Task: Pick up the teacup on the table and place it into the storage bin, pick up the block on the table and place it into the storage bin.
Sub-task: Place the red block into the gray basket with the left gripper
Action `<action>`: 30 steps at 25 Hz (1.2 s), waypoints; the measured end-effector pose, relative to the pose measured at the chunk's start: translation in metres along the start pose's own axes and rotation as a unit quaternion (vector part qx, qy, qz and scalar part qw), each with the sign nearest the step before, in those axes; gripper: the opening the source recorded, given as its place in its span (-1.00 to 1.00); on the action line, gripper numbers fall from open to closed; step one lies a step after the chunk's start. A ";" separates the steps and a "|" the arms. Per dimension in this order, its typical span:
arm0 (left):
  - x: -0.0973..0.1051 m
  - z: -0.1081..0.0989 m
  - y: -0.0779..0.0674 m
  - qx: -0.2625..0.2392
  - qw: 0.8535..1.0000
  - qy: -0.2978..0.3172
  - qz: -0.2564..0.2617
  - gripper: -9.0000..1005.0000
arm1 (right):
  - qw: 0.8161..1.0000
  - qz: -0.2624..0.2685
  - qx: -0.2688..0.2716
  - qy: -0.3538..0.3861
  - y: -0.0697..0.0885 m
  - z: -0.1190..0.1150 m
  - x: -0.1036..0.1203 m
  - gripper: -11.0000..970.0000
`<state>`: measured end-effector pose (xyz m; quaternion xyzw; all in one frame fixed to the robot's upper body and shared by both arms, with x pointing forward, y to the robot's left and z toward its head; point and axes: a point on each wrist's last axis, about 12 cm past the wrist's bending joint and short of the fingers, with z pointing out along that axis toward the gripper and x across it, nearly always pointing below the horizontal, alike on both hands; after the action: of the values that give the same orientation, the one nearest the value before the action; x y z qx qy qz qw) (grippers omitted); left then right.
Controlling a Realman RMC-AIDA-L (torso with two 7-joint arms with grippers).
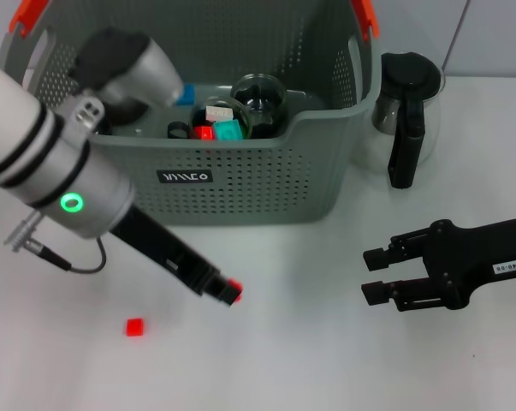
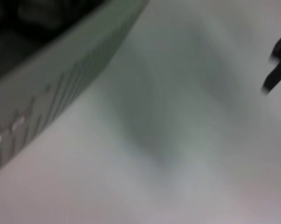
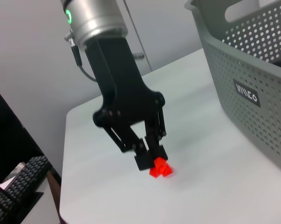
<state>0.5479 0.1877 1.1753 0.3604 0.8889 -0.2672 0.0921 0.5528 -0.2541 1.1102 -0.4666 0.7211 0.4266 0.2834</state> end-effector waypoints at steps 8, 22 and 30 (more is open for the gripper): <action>-0.001 -0.028 0.003 0.074 0.992 -0.104 -0.002 -0.62 | 1.000 0.001 -0.002 0.001 0.001 -0.001 -0.001 0.17; -0.080 -0.097 0.032 -0.017 0.948 -0.315 0.035 -0.62 | 1.000 0.000 -0.006 0.000 0.001 0.000 0.000 0.17; -0.087 -0.050 0.072 -0.132 0.945 -0.295 0.042 -0.62 | 1.000 -0.003 -0.005 0.001 0.001 0.000 -0.003 0.17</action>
<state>0.6617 0.2060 1.2188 0.2871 0.8335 -0.2373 0.4082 0.5535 -0.2523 1.1129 -0.4702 0.7179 0.4290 0.2820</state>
